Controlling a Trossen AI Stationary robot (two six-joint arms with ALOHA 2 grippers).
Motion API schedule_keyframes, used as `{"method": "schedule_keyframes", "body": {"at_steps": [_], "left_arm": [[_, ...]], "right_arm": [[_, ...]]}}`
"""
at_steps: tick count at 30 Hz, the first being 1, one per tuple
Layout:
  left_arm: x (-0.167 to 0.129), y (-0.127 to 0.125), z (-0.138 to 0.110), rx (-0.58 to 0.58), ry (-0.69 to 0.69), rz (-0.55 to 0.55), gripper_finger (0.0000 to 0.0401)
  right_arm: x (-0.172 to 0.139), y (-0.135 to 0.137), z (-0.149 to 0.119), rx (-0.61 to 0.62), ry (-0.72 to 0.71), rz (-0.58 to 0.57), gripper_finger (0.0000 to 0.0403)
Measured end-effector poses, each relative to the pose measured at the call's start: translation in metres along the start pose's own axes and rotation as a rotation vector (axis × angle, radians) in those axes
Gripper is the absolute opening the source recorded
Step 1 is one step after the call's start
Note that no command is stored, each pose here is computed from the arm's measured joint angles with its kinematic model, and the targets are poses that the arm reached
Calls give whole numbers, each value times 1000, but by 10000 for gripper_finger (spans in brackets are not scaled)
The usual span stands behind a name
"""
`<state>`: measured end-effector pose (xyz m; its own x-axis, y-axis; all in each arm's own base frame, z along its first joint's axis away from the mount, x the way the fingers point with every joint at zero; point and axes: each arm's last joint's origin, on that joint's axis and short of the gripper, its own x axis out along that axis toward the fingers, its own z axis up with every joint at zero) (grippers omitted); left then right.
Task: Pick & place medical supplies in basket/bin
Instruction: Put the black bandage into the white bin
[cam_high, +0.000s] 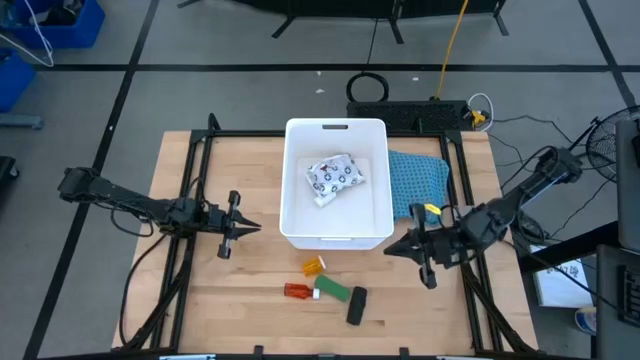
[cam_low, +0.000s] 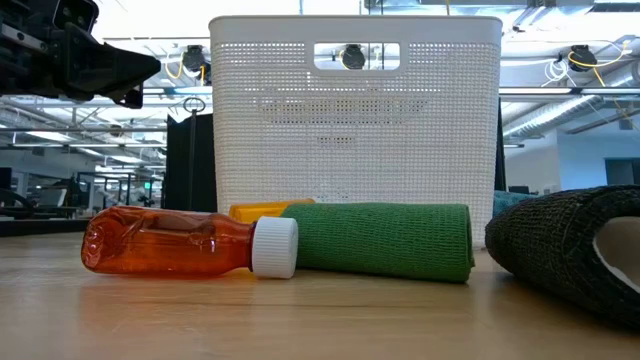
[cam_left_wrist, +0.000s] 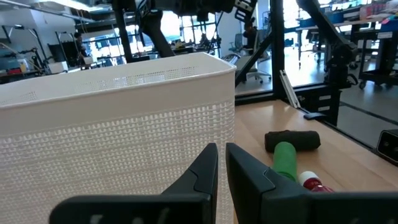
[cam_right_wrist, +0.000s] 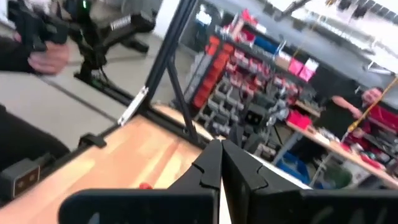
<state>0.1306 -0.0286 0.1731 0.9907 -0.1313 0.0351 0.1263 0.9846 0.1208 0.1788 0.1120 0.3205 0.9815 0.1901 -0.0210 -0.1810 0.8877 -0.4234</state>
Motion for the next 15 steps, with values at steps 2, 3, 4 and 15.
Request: {"method": "schedule_keyframes", "body": {"at_steps": [2,3,4,15], "left_arm": [[0,0,0,-2,0,0,37],[0,0,0,-2,0,0,37],[0,0,0,-2,0,0,37],[0,0,-1,2,9,0,37]], "right_arm": [[6,2,6,-3,42,2,0],[8,4,10,0,60,5,0],[11,5,15,8,72,8,0],[56,43,62,56,239,89,5]]}}
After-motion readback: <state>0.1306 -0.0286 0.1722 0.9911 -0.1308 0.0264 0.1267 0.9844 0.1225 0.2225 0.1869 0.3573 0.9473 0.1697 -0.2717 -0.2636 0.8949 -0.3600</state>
